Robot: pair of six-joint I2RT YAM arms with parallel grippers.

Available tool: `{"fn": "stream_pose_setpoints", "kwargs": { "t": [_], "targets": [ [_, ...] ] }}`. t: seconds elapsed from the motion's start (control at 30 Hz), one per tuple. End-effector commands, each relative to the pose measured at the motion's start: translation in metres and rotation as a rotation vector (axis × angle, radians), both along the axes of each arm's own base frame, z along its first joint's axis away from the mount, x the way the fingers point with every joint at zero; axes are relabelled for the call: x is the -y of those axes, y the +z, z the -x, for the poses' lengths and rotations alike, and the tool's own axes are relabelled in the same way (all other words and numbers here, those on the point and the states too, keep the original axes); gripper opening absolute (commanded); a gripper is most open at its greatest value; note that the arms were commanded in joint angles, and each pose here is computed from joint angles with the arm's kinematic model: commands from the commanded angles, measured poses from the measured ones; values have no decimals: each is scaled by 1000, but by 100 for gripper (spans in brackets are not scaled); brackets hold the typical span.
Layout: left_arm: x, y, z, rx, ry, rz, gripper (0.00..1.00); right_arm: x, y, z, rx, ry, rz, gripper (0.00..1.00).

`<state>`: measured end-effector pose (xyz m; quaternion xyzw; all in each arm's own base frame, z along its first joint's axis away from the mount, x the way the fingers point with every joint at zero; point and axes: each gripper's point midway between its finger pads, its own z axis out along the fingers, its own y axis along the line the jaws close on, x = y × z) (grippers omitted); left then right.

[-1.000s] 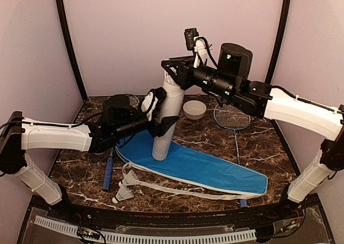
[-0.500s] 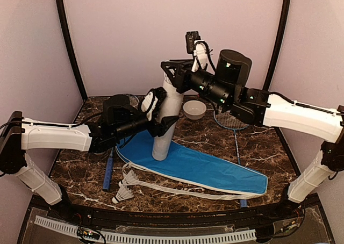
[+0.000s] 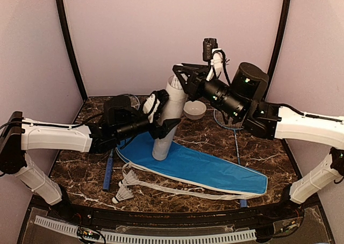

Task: Pack up the badminton gear
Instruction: Place the shuttlecock in the shuttle tube.

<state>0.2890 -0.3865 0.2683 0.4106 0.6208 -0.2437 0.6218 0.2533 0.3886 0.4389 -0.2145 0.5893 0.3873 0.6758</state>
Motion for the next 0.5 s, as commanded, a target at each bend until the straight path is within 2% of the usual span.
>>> {"fn": "stream_pose_setpoints", "kwargs": {
  "t": [0.0, 0.23, 0.47],
  "targets": [
    [-7, -24, 5, -102, 9, -40, 68, 8, 1, 8, 19, -4, -15, 28],
    [-5, -24, 8, -103, -11, -38, 68, 3, -16, 4, 0, -14, 23, 27],
    [-5, -31, 8, -104, -13, -62, 68, -9, 10, -4, -3, -21, 30, 22]
  ]
}}
